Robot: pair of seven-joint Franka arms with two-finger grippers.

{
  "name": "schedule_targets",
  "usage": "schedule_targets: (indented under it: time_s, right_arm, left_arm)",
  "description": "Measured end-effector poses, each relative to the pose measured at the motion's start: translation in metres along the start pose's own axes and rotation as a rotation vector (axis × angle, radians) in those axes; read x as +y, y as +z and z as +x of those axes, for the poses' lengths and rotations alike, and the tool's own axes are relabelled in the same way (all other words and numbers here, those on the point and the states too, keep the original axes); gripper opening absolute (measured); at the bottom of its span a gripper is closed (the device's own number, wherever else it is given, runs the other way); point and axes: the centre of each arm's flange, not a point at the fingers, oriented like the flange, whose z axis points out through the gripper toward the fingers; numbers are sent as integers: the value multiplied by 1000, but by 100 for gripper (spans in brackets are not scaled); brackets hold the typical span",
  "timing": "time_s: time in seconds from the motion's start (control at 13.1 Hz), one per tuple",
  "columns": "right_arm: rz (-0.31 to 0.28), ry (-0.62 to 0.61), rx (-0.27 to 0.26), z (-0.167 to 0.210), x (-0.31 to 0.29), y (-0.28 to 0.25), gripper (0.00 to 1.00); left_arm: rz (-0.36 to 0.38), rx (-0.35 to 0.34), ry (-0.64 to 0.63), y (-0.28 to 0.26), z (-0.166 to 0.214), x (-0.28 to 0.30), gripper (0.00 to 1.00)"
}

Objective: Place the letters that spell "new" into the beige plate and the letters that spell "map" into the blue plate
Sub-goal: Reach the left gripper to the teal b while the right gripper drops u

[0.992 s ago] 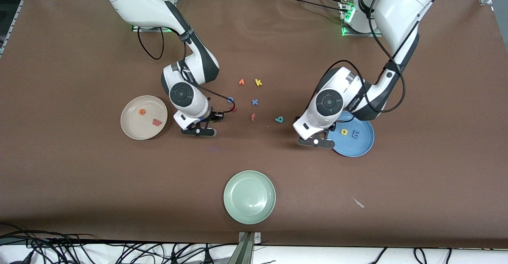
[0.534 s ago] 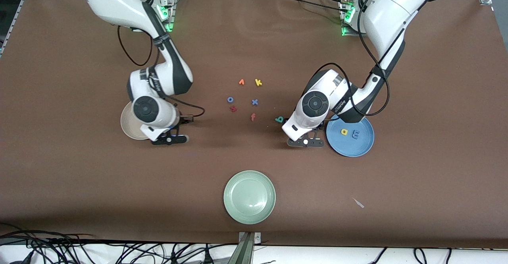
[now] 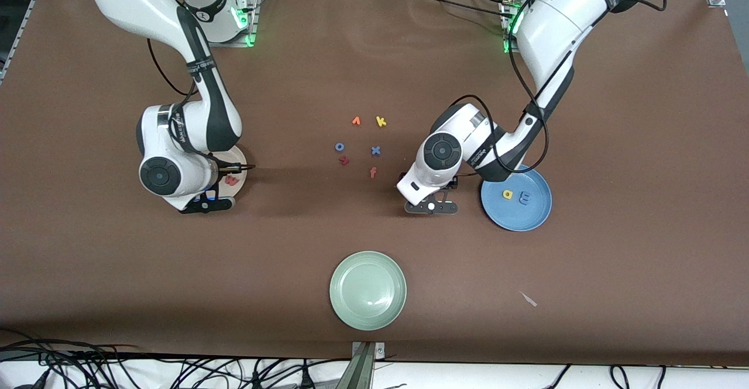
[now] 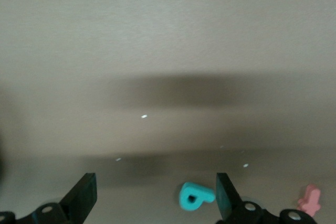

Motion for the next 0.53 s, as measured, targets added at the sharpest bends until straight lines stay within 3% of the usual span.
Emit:
schedule_targets:
  time_s: [0.23, 0.46, 0.53]
  right_arm:
    - [3, 15, -2, 4, 9, 2, 67]
    - [8, -4, -4, 3, -2, -28, 97]
    - [11, -10, -18, 1, -6, -41, 100]
  left_arm:
    - [12, -26, -40, 20, -18, 19, 100]
    - [23, -36, -103, 29, -32, 34, 100]
    - [25, -37, -120, 30, -32, 33, 100]
